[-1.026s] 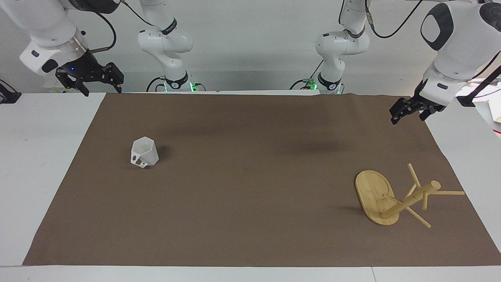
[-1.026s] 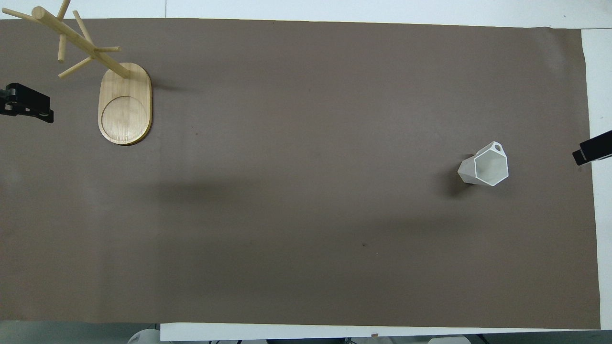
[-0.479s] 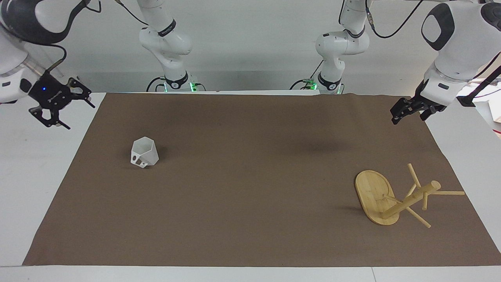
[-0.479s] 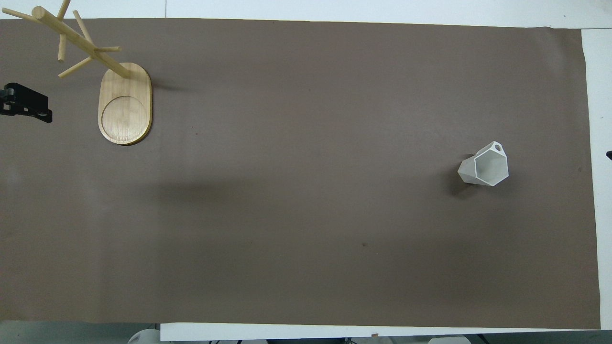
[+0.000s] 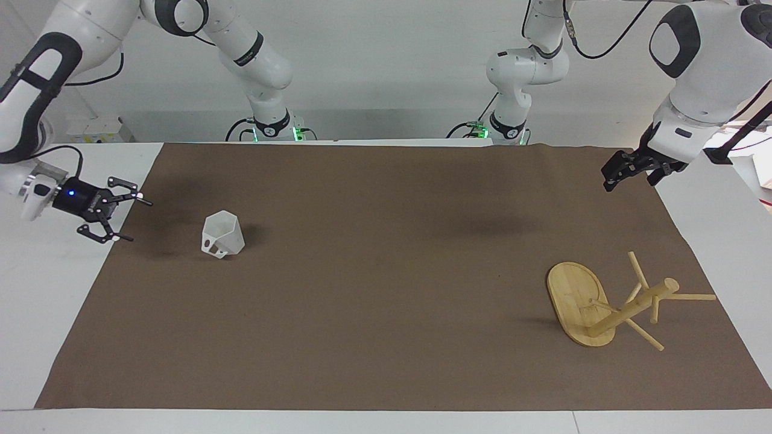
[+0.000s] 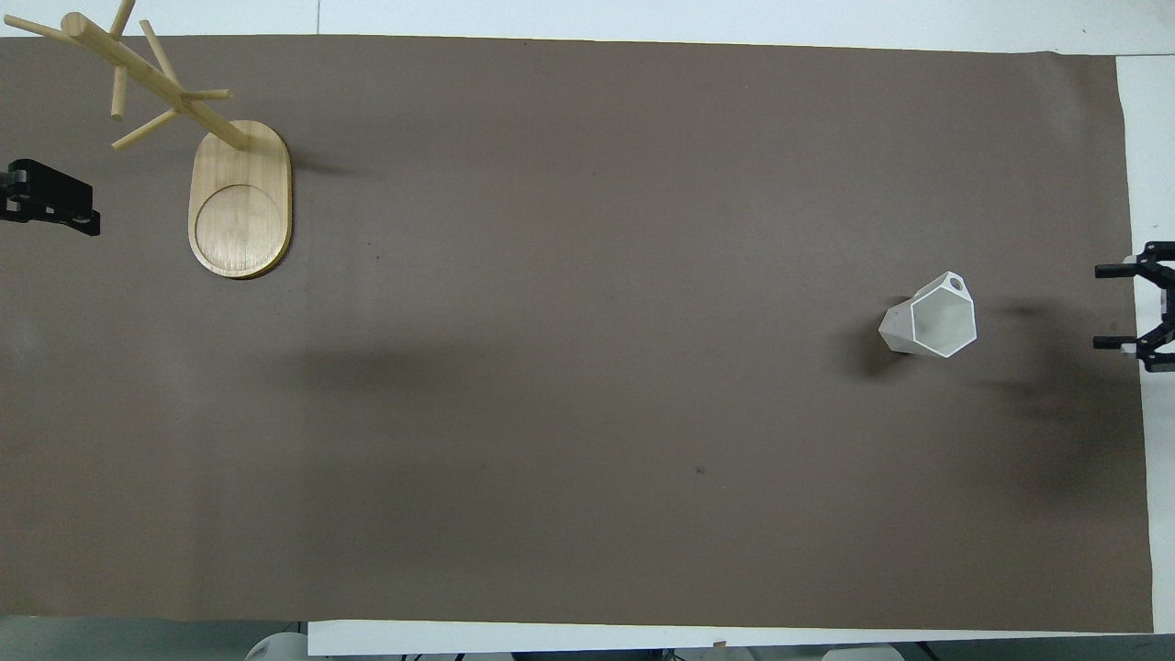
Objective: Hang cup on rack
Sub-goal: 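Reach the right gripper to the white mug and grasp it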
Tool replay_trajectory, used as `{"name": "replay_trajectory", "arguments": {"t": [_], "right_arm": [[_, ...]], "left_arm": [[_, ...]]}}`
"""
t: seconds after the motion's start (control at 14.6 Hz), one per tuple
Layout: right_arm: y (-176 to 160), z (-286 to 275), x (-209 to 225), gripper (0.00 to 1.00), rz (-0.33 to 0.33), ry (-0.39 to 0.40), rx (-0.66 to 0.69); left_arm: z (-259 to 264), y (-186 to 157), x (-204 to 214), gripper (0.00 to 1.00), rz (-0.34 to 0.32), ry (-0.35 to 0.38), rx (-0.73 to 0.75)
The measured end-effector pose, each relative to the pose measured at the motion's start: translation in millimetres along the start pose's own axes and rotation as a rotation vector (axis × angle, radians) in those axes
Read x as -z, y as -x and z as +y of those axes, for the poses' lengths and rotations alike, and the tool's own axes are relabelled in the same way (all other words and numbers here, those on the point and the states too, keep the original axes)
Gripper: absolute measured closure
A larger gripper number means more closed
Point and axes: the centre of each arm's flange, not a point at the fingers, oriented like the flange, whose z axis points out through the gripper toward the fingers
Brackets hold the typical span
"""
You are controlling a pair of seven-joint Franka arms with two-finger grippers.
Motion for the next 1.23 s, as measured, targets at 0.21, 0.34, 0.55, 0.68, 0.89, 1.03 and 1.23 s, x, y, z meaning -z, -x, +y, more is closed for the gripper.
{"name": "replay_trajectory", "arguments": {"t": [0.21,0.34,0.55,0.68,0.89,1.03,1.23], "right_arm": [[34,-18,-50,0.0,0.116,-0.062,0.033],[35,-29,-76,0.0,0.153,-0.079,0.061],[16,-30,-107,0.0,0.17,-0.107,0.088],[5,-28,-116,0.0,0.174,-0.112,0.102],[-8,-22,-131,0.0,0.204,-0.097,0.11],[-13,-20,-136,0.0,0.204,-0.091,0.12],[-10,-23,-153,0.0,0.217,-0.065,0.155]], "left_arm": [[0,0,0,0.0,0.0,0.0,0.0],[0,0,0,0.0,0.0,0.0,0.0],[0,0,0,0.0,0.0,0.0,0.0],[0,0,0,0.0,0.0,0.0,0.0],[0,0,0,0.0,0.0,0.0,0.0],[0,0,0,0.0,0.0,0.0,0.0],[0,0,0,0.0,0.0,0.0,0.0]]}}
